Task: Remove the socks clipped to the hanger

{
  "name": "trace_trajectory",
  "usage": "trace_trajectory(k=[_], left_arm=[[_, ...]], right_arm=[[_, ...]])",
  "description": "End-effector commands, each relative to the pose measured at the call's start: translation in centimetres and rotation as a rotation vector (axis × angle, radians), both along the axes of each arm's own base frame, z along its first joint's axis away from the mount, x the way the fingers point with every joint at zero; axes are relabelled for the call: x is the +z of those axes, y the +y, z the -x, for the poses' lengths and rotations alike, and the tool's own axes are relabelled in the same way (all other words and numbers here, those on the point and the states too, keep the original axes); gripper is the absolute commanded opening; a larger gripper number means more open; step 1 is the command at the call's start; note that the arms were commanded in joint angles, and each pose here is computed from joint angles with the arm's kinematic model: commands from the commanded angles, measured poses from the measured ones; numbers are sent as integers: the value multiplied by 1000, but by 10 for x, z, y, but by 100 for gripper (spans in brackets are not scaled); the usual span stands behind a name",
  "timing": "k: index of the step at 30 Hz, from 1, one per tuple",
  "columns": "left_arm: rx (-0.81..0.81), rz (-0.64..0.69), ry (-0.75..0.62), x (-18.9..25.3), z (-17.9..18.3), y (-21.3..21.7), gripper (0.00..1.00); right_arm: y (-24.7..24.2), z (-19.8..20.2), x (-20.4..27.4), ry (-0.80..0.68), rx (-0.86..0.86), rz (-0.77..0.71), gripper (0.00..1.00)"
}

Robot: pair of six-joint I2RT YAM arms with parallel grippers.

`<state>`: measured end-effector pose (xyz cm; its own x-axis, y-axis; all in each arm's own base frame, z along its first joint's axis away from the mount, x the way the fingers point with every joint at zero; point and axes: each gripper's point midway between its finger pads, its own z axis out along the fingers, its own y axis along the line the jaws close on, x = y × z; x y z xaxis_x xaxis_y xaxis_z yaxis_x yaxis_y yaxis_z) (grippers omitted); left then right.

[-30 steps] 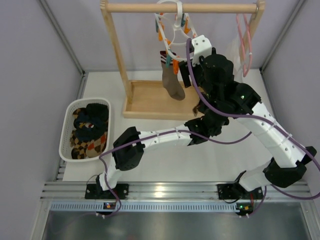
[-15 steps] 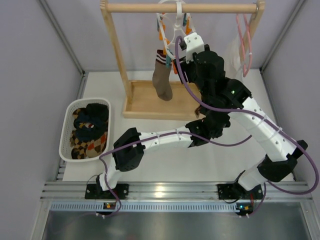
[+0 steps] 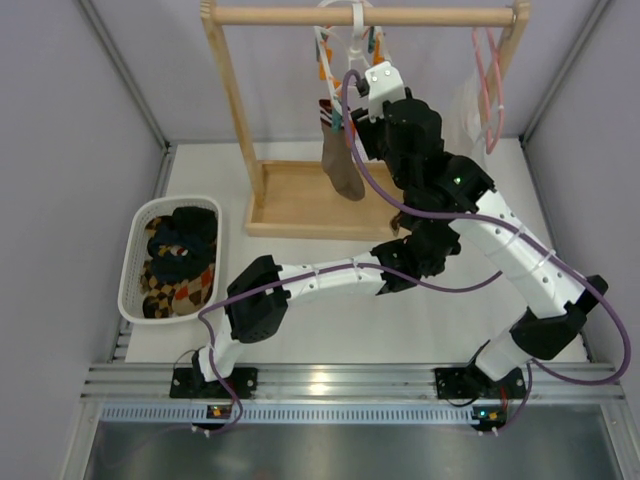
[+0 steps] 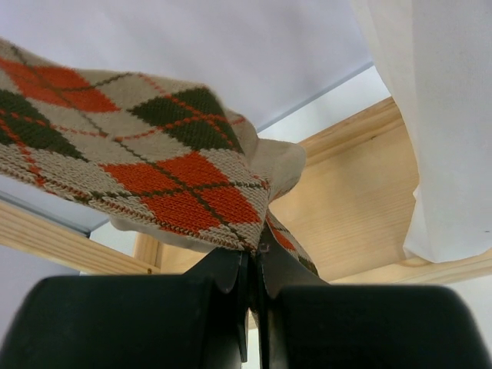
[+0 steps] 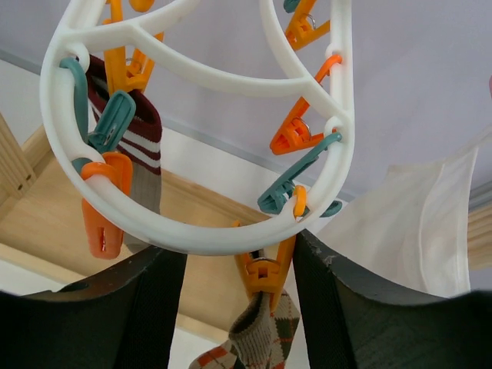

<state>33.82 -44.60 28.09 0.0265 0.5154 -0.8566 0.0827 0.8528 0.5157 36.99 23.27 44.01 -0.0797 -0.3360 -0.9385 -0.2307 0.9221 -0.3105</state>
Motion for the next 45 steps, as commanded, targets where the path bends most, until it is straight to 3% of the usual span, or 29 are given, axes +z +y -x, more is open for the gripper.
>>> trace_trajectory(k=[1, 3, 4, 6, 13, 17, 19, 20, 22, 23, 25, 28, 29, 30, 31, 35, 40, 45], left_arm=[[-2, 58, -11, 14, 5, 2, 0], [-2, 52, -8, 12, 4, 3, 0], [-4, 54, -8, 11, 5, 2, 0], [-3, 60, -7, 11, 5, 3, 0], [15, 64, 12, -2, 8, 18, 0], [26, 112, 35, -13, 12, 37, 0], [49, 109, 42, -19, 15, 54, 0], [60, 127, 46, -21, 18, 60, 0], [66, 134, 62, -25, 27, 83, 0], [63, 186, 80, -29, 29, 87, 0], [28, 188, 139, -40, 34, 99, 0], [44, 272, 208, -47, 43, 131, 0], [54, 260, 232, -60, 47, 143, 0], [64, 273, 253, -64, 49, 152, 0], [46, 326, 303, -68, 57, 163, 0], [137, 496, 420, -75, 62, 219, 0], [302, 721, 391, -58, 44, 310, 0], [442, 863, 310, -36, 33, 388, 0]], right_arm=[[-7, -6, 35, -92, -46, -61, 52], [-7, -8, 32, -86, -56, -46, 40], [-8, -8, 31, -84, -59, -44, 29], [-7, -6, 31, -83, -55, -54, 22], [-8, 2, 36, -84, -20, -98, 22], [-11, 5, 40, -95, -20, -123, 16], [-10, 8, 38, -90, -3, -124, 26], [-11, 10, 40, -90, 1, -134, 39], [-8, 14, 33, -72, 28, -137, 46], [-12, 21, 38, -77, 39, -167, 57], [-10, 29, 20, -32, 79, -161, 66], [-12, 53, -1, 25, 143, -220, 90], [-23, 68, 7, 8, 162, -259, 94], [-22, 73, -14, 44, 182, -250, 98], [-33, 89, -4, 22, 192, -327, 99], [-58, 120, -38, 49, 193, -409, 99], [-82, 154, -51, 31, 228, -524, 99], [-87, 162, -72, 57, 228, -524, 100]])
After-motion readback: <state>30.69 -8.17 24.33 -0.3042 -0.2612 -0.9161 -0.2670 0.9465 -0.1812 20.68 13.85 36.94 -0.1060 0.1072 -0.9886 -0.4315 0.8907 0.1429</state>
